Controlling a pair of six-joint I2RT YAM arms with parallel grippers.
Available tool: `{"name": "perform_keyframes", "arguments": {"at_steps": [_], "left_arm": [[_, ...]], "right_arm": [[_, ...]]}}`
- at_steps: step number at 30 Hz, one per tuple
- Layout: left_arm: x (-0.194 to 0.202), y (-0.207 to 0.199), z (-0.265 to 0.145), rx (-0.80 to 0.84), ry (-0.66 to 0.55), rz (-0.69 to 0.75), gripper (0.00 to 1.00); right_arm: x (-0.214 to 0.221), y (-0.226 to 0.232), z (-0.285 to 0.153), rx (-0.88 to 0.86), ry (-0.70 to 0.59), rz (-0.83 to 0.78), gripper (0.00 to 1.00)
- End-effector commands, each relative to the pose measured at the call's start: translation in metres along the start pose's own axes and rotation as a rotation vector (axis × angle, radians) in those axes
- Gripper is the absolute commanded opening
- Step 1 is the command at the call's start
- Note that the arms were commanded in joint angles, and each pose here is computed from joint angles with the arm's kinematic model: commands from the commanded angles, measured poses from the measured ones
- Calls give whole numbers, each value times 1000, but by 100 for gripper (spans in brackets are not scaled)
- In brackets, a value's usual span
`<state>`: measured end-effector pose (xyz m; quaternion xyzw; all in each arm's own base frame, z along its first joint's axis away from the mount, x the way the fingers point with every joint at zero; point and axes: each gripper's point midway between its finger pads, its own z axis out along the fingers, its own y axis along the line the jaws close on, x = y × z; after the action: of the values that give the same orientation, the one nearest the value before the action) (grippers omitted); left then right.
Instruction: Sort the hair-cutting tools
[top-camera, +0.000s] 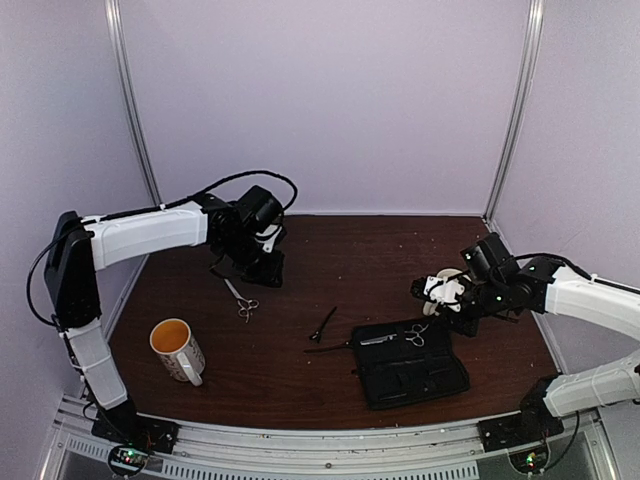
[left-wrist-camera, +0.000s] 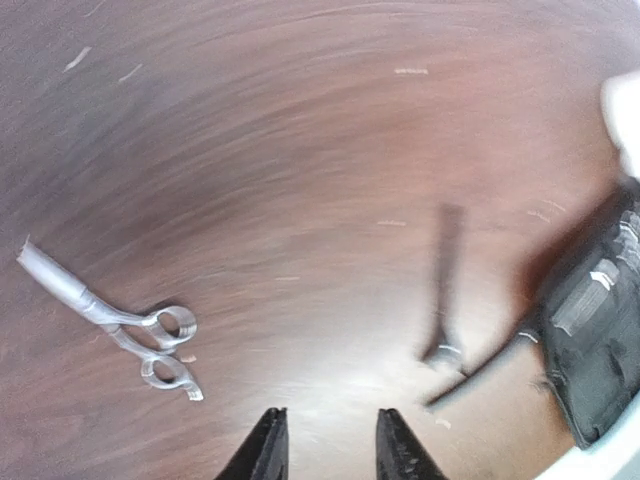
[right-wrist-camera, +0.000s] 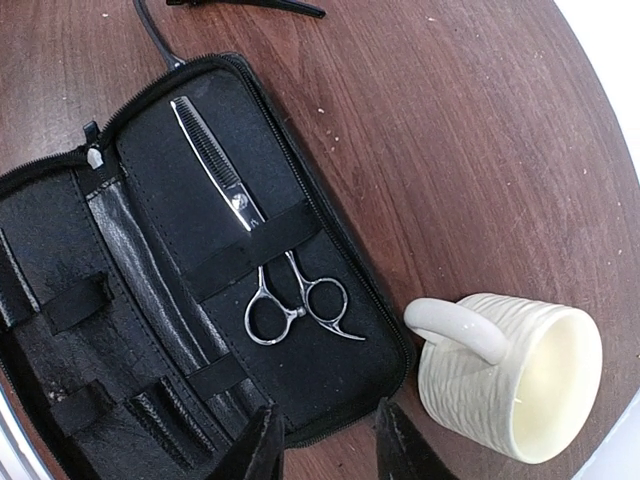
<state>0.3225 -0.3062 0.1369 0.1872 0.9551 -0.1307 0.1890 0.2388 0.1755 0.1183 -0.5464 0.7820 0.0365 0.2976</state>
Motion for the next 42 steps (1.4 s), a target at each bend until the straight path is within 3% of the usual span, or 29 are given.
{"name": "perform_keyframes", "arguments": {"at_steps": [1,9,25,31,38,42], "left_arm": [[12,57,34,-170,38,-207,28],[7,73,59,-166,77,-277,39],[14,92,89,-171,114,-332,33],[22,93,97,-170,139,-346,27],[31,97,104,-186,164,-349,27],[38,96,106,-181,186,-359,22]], "right_arm": [[-12,-10,-7,52,-37,19,33],[-10,-5,-9,50,-45,5,33],[-8,-2,-5,48,-26,-19,33],[-5,0,-3,38,-14,-18,33],[-4,1,-2,33,-12,-22,33],[-4,2,-2,32,-10,-23,33]]}}
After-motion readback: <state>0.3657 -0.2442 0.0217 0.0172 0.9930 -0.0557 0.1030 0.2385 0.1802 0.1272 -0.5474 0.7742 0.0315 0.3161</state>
